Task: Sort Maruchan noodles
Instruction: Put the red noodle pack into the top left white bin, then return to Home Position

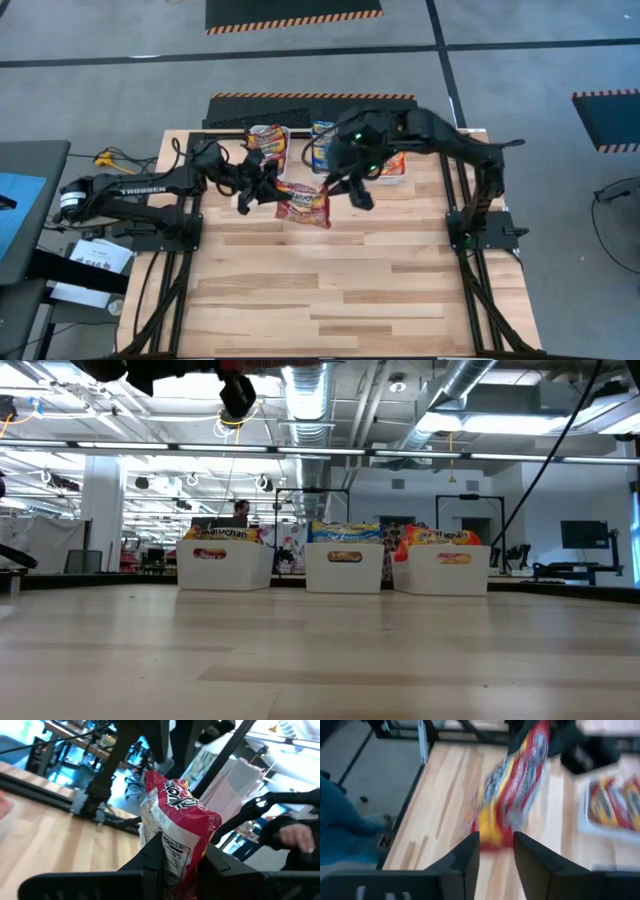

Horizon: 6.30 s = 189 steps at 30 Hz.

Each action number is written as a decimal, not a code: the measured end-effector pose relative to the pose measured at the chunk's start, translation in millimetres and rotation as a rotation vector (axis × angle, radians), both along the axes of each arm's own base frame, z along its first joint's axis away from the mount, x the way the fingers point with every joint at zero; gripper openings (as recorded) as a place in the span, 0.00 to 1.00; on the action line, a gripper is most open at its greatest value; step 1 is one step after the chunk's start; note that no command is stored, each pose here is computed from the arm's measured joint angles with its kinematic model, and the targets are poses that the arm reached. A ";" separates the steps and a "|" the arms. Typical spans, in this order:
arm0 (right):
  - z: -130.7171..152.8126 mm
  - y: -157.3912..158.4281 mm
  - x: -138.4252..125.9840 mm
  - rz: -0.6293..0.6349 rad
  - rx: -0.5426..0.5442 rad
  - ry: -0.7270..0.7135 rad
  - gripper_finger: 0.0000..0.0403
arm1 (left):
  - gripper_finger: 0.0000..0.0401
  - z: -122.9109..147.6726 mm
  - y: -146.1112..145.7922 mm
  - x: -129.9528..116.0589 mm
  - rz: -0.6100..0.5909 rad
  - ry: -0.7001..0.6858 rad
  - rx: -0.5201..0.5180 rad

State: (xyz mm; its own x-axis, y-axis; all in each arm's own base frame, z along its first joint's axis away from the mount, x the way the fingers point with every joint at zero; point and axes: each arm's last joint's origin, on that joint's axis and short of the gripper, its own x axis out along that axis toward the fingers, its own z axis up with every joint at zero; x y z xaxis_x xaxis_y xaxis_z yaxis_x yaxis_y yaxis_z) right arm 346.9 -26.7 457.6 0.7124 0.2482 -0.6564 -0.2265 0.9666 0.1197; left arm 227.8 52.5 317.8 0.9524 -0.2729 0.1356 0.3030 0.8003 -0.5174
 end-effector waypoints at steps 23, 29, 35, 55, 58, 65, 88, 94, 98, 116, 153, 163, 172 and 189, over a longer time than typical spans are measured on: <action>46.9 -19.8 -80.6 -0.031 -0.117 -0.071 0.40 | 0.12 -19.8 102.1 -78.6 0.482 0.256 0.246; 39.8 -27.7 -70.5 -0.120 -0.140 -0.028 0.40 | 0.13 -41.8 114.3 -103.5 0.518 0.455 0.231; 31.6 -39.5 -58.3 -0.151 -0.137 -0.007 0.40 | 0.13 -48.8 116.7 -115.7 0.474 0.492 0.250; 17.6 -63.3 -40.5 -0.248 -0.084 0.030 0.40 | 0.13 -88.5 143.9 -95.6 0.381 0.589 0.280; 17.6 -63.2 -40.6 -0.247 -0.084 0.029 0.40 | 0.13 -97.2 148.7 -86.8 0.358 0.596 0.288; 17.6 -64.3 -40.9 -0.258 -0.076 0.031 0.40 | 0.13 -112.4 158.2 -75.1 0.359 0.612 0.280; 17.6 -64.3 -40.9 -0.274 -0.059 0.034 0.40 | 0.32 -121.5 155.4 -79.5 0.436 0.753 0.030; 17.5 -64.3 -41.0 -0.273 -0.058 0.036 0.40 | 0.44 -115.3 155.2 -77.4 0.391 0.725 -0.068; 17.5 -64.3 -41.1 -0.273 -0.058 0.036 0.40 | 0.47 -105.3 158.7 -75.3 0.396 0.721 -0.083; 17.6 -63.6 -41.0 -0.271 -0.058 0.036 0.40 | 0.48 -59.9 160.7 -55.7 0.373 0.748 -0.062; 17.4 -63.5 -40.1 -0.281 -0.045 0.036 0.40 | 0.39 -61.0 128.8 -33.8 0.256 0.987 -0.028; 17.0 -63.3 -40.2 -0.291 -0.033 0.043 0.40 | 0.39 -55.7 104.2 -29.6 0.057 1.027 -0.137; 17.0 -63.4 -40.2 -0.291 -0.033 0.042 0.40 | 0.39 -100.6 79.3 -17.3 0.101 1.158 0.003; 17.2 -60.7 -39.0 -0.290 -0.025 0.040 0.40 | 0.39 -112.1 96.3 -20.0 0.362 1.178 0.168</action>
State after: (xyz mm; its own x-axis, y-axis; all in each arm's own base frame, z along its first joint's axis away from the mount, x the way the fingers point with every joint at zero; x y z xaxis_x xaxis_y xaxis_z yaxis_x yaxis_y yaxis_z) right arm 307.8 -87.4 474.8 0.7246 0.0214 -0.6889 0.0639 0.9931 0.0981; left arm 207.7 148.8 205.7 0.4947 0.0989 -0.8634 -0.5277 0.8236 -0.2080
